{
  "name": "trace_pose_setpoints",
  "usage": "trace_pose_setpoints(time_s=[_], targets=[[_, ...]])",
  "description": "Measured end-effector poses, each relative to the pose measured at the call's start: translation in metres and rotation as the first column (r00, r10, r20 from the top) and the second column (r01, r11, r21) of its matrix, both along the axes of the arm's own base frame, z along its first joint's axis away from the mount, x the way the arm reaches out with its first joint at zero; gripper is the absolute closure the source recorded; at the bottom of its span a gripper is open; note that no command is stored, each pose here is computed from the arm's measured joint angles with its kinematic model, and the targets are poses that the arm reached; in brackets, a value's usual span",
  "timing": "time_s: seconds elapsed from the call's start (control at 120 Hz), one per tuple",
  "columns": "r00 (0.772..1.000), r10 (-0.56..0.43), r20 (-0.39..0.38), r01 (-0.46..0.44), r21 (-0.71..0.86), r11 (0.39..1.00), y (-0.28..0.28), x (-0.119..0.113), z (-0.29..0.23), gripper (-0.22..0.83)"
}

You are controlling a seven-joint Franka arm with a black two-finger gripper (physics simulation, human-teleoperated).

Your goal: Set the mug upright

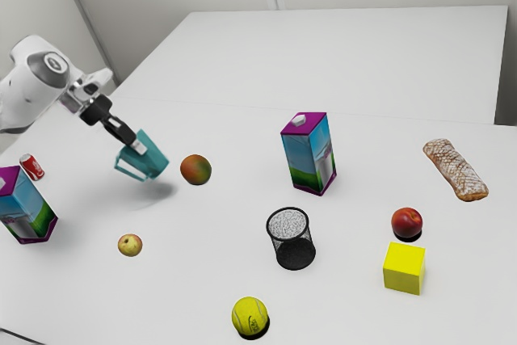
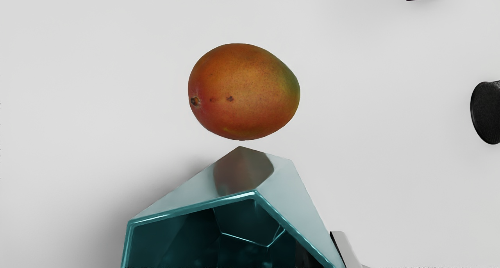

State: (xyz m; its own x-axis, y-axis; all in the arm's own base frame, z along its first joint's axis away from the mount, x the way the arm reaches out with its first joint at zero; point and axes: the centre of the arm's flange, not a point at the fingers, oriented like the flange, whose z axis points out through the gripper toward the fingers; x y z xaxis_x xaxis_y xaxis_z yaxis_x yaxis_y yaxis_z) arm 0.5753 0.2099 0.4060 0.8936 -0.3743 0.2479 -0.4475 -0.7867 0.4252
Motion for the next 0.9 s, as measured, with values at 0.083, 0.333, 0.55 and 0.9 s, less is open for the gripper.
trace_pose_setpoints(time_s=[0.083,0.333,0.55,0.9], targets=[[1.0,-0.026,0.008,0.025,0.056,0.998,-0.021,0.009,0.006,0.76],[0.994,-0.111,0.01,0.107,0.181,0.978,-0.102,0.037,0.014,0.76],[0.99,-0.138,0.003,0.133,0.244,0.961,-0.155,0.046,0.019,0.76],[0.983,-0.181,-0.043,0.184,0.37,0.911,-0.235,0.057,-0.001,0.76]])
